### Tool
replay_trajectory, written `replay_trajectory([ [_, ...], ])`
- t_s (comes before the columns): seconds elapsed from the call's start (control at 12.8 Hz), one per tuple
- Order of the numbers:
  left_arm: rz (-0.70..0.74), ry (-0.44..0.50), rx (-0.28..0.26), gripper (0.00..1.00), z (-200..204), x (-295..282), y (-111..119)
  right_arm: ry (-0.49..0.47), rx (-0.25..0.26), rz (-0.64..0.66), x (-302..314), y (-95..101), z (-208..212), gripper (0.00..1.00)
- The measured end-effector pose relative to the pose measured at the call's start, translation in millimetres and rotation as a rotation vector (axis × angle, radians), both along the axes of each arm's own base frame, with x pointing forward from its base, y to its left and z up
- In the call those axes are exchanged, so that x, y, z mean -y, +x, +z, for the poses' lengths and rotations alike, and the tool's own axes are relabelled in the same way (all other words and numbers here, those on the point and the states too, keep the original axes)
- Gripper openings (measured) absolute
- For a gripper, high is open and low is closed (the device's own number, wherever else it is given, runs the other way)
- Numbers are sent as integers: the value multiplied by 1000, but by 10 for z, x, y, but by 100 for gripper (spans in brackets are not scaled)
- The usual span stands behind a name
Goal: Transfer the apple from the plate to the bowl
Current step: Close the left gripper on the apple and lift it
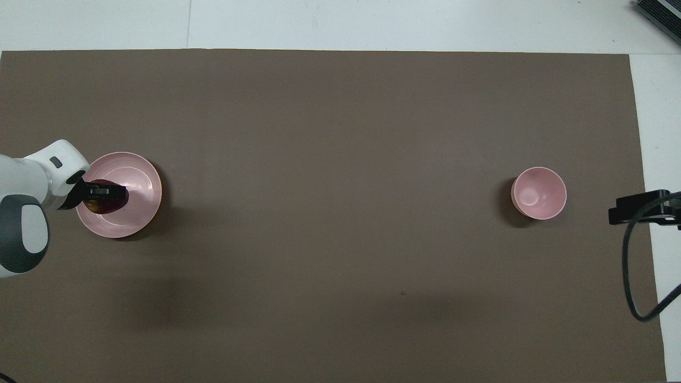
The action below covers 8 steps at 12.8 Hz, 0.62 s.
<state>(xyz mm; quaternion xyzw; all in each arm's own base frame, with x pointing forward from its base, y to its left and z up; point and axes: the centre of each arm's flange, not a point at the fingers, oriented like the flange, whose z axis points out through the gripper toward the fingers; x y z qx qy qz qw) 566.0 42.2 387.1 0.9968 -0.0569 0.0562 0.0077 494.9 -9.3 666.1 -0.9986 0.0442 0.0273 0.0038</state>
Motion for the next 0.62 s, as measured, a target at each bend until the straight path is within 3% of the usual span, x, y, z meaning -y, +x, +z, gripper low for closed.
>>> replay_trajectory([
  [0.23, -44, -43, -22, 79, 612, 357, -13, 31, 2, 51, -36, 1, 1, 100],
  [0.39, -57, -148, -5, 79, 878, 738, -104, 52, 2, 58, -60, 1, 0, 100],
  [0.62, -58, -318, -25, 79, 1003, 1386, -225, 112, -2, 87, -71, 3, -35, 100],
])
